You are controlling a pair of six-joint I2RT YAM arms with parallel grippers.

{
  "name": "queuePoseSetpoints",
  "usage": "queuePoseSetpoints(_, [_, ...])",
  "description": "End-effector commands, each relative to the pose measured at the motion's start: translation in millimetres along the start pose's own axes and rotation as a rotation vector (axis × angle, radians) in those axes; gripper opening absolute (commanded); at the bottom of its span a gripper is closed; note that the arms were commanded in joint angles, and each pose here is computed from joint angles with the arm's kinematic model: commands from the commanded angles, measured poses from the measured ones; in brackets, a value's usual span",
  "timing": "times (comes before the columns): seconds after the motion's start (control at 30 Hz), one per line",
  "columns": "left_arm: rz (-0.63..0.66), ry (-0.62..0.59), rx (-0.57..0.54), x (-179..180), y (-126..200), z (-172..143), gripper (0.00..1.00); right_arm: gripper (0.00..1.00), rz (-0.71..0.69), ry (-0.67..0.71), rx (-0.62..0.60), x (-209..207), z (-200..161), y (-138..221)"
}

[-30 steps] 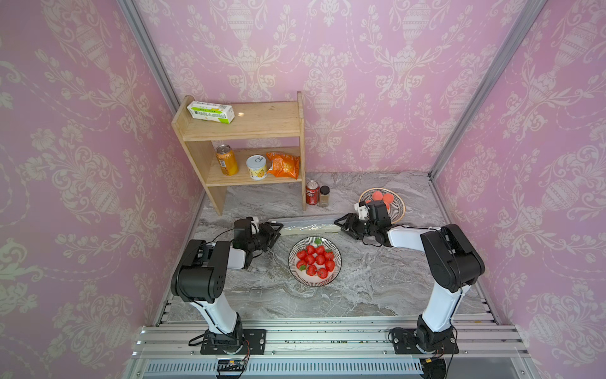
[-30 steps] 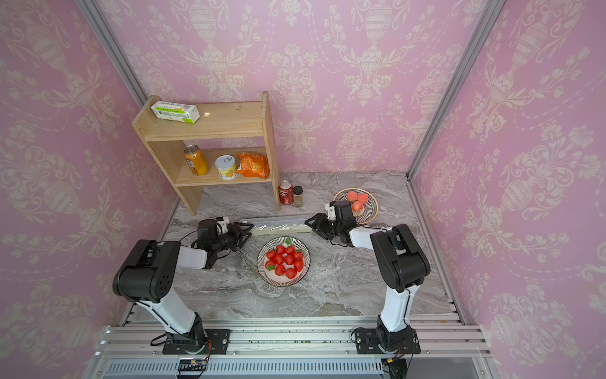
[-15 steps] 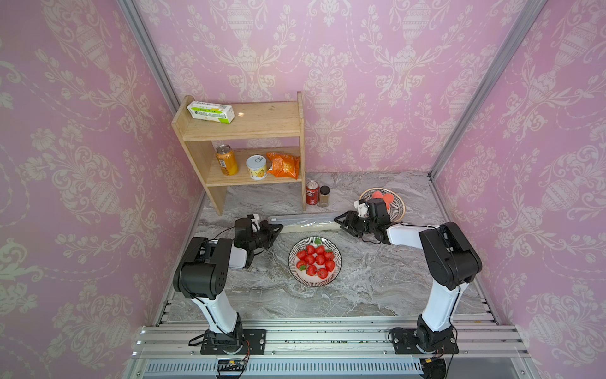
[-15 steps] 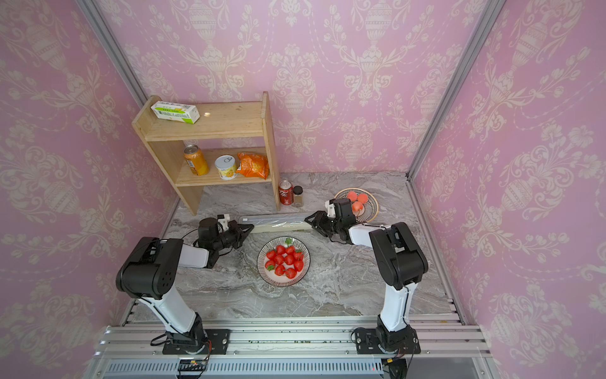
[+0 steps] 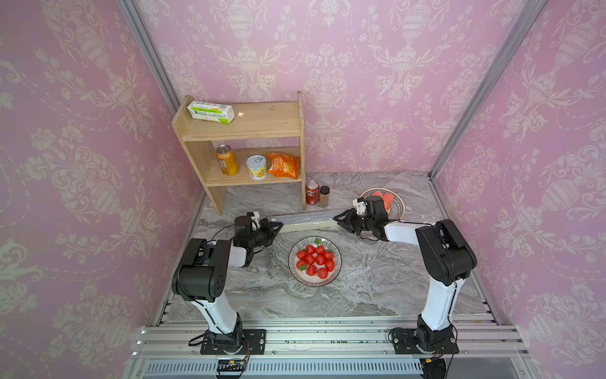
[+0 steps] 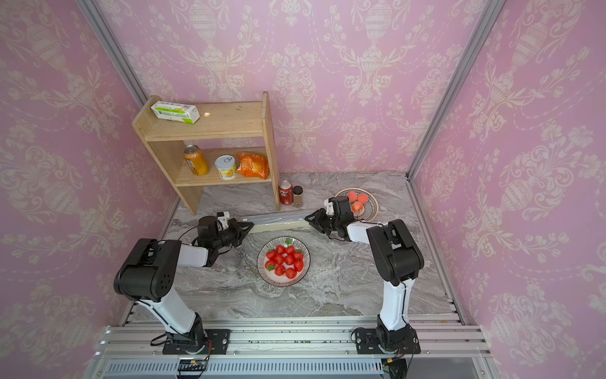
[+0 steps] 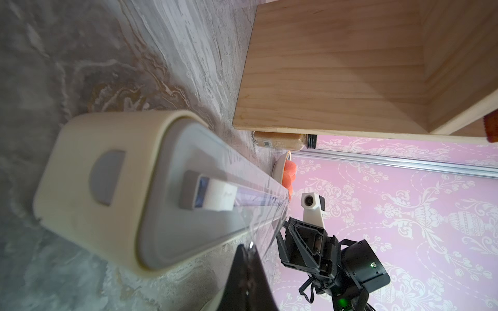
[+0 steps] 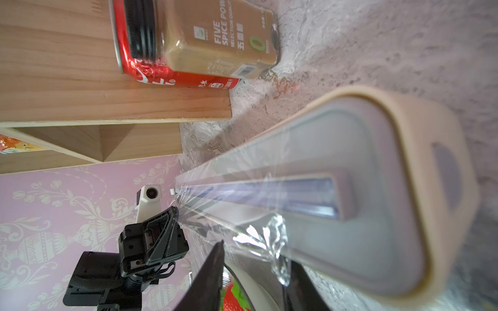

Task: Wrap the plate with plastic wrap
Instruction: Pull the plastic wrap from the plastic wrap cutting box.

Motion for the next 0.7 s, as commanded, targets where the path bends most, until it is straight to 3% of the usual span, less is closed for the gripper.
queuePoseSetpoints(0.0, [-0.010,-0.052,-0.004,-11.1,-0.1,-1.5,0.00,0.21,0.013,-0.013,-0.009,3.8,9.8,-3.0])
queuePoseSetpoints(0.1, [-0.016,-0.065,-0.006,-14.8,1.5,-2.2,0.00,0.00,0.023,0.007,-0.032,10.5,14.4,1.0])
queuePoseSetpoints(0.43, [0.024,-0.184,-0.025,-52.2,21.8,-11.2,0.00,0.00,0.057,0.120,-0.091,50.3,26.0,33.1])
queuePoseSetpoints(0.67, [0.006,-0.203,-0.028,-74.7,31.1,-15.3,0.00,0.00,0.098,0.156,-0.123,75.5,34.1,49.2])
Point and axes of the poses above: each gripper's point midway between its finger pads, its own y axis back along the fingers, its own x axis along the line the jaws close on, z = x × y, the point moved 4 cm from there along y, back along the fingers, and after that the axes turned 13 degrees about y, right-handed, at the moved point
